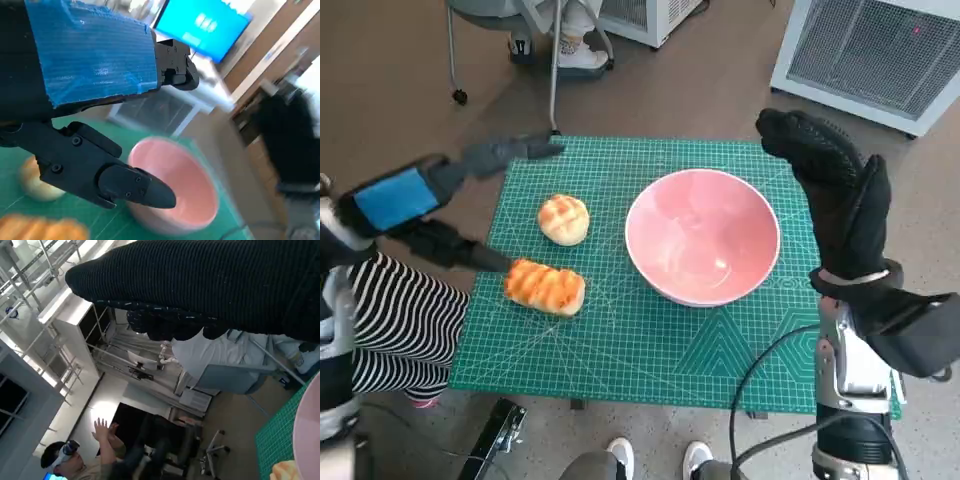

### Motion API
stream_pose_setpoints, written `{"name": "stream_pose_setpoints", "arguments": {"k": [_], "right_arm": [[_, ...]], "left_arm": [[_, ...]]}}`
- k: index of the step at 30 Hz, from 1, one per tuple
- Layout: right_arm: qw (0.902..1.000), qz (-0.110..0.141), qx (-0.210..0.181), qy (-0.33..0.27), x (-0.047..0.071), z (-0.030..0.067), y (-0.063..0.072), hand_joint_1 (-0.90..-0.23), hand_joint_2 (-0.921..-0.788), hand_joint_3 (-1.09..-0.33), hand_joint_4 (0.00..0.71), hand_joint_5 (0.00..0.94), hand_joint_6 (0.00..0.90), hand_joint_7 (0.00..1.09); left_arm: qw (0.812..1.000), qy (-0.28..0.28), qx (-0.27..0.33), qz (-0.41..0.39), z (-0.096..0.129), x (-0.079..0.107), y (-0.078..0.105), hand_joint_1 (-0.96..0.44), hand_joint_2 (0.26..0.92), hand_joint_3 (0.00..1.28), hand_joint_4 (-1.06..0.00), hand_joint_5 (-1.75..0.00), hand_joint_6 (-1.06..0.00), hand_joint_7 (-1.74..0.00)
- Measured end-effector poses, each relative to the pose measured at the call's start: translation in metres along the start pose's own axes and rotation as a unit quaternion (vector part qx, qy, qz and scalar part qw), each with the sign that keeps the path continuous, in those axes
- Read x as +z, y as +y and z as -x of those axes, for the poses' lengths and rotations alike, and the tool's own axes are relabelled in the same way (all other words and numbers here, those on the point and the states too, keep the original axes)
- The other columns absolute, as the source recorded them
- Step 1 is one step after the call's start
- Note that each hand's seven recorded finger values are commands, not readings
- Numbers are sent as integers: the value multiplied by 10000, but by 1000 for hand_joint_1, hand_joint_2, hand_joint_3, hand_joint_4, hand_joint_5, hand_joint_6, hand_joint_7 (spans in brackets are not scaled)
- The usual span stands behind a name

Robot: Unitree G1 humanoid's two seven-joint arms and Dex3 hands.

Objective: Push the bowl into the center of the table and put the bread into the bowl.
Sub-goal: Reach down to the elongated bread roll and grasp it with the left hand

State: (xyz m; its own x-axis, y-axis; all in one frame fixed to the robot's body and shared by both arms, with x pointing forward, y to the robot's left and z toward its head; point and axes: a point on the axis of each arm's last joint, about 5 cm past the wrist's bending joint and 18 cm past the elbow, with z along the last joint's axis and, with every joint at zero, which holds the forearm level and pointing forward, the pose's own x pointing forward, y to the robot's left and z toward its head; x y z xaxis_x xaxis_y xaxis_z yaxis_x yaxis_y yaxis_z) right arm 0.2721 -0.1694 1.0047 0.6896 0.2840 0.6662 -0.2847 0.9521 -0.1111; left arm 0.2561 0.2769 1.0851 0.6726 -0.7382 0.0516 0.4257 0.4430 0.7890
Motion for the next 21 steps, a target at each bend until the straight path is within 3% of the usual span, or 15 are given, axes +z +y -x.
{"name": "stream_pose_setpoints", "arguments": {"k": [7, 21], "right_arm": [[10000, -52, -40, 16, -8, -1, 15, -722, -921, -666, 200, 4, 180, 359], [9999, -116, -79, 16, -16, 0, 25, -722, -921, -666, 200, 3, 175, 369]], "left_arm": [[9971, 532, -494, -219, 20, 29, -81, -304, 797, 1, -164, -2, -281, -104], [9781, 1487, -1299, -655, -59, -37, -351, -271, 784, 0, -186, -2, -329, -24]]}}
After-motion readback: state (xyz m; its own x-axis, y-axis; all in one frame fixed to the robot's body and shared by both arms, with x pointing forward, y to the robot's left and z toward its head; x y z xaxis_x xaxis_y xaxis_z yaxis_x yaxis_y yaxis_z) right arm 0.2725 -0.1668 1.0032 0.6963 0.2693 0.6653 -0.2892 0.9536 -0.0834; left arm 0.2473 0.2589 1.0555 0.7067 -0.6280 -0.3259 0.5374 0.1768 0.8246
